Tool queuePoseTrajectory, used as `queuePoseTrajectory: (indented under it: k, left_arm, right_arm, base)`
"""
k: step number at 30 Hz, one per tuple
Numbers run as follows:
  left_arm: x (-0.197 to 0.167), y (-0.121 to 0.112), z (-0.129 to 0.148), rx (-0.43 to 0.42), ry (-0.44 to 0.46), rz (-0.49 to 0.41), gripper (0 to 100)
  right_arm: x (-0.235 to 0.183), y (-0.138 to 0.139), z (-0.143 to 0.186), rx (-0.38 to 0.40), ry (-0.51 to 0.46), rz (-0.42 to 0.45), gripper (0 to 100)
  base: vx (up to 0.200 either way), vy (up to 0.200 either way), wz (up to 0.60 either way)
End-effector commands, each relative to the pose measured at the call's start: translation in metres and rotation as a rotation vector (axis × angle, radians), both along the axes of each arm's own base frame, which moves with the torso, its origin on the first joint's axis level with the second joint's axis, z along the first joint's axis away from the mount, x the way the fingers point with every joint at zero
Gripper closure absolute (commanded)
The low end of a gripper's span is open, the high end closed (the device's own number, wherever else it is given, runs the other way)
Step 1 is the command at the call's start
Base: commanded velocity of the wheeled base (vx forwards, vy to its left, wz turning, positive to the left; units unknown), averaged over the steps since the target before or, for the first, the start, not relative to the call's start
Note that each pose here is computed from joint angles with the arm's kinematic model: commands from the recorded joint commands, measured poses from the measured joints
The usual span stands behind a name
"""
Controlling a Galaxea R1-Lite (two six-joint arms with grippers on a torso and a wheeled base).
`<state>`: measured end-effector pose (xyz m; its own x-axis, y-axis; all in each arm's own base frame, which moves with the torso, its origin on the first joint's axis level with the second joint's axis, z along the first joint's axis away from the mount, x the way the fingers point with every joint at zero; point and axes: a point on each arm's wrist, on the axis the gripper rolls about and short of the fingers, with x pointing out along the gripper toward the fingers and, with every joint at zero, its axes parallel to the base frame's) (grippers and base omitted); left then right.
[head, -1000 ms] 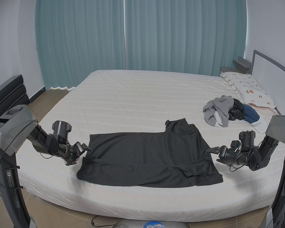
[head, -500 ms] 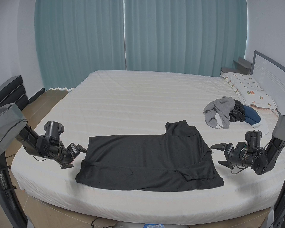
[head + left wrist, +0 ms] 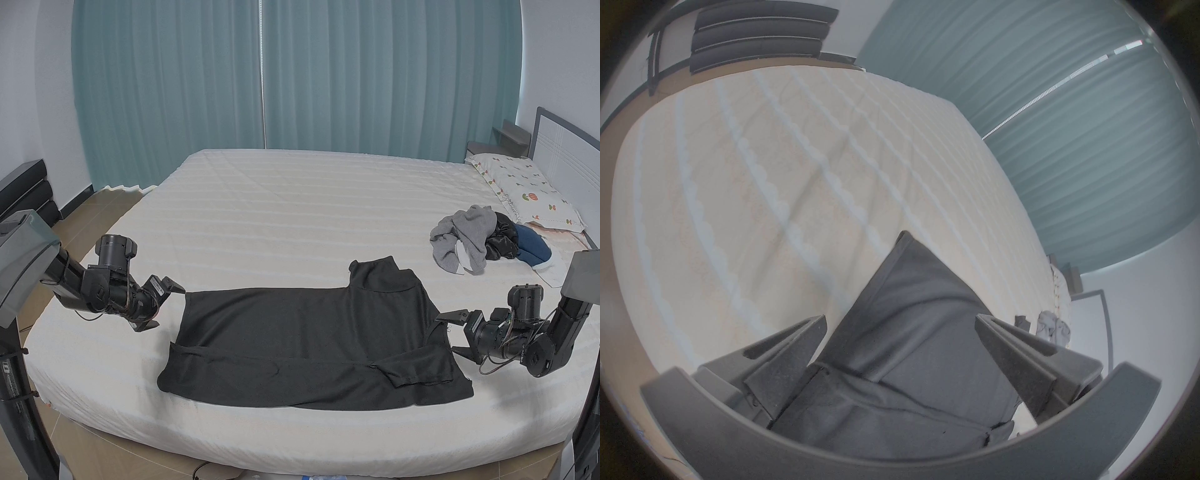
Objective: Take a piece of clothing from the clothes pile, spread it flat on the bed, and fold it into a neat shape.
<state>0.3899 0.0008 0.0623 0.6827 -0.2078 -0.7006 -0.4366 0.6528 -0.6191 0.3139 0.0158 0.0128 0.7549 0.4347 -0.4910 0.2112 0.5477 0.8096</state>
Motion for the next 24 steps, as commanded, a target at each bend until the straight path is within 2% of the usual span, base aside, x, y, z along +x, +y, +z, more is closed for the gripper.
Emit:
queuePoseTrajectory:
  k: [1,5,14,20,24]
  left_arm:
    - [0.0069,-0.0002,-0.0099,-0.013,0.016,0.013,0]
    - [0.0119,-0.0008,-0.0131,-0.056,0.002,0.052,0]
    - [0.0103,-0.0009,-0.0131,-0.055,-0.010,0.049,0]
    - [0.0123,-0.0021,-0.0114,-0.055,-0.017,0.046,0]
    - [0.0143,-0.0021,-0.0120,-0.053,-0.023,0.041,0]
  right_arm:
    - [0.0000,-0.0001,-0.0024,0.008,0.012,-0.006,0]
    - [0.0003,0.0004,-0.0026,0.009,0.012,-0.005,0]
    - [-0.0001,0.0009,-0.0019,0.008,0.010,-0.003,0]
    - [-0.0005,0.0009,-0.0016,0.009,0.010,-0.002,0]
    - [-0.0004,0.0013,-0.0031,0.002,0.011,0.002,0]
  base:
    - [0.000,0.000,0.00]
    - [0.000,0.000,0.00]
    - [0.000,0.000,0.00]
    - [0.200,0.000,0.00]
    - [0.000,0.000,0.00]
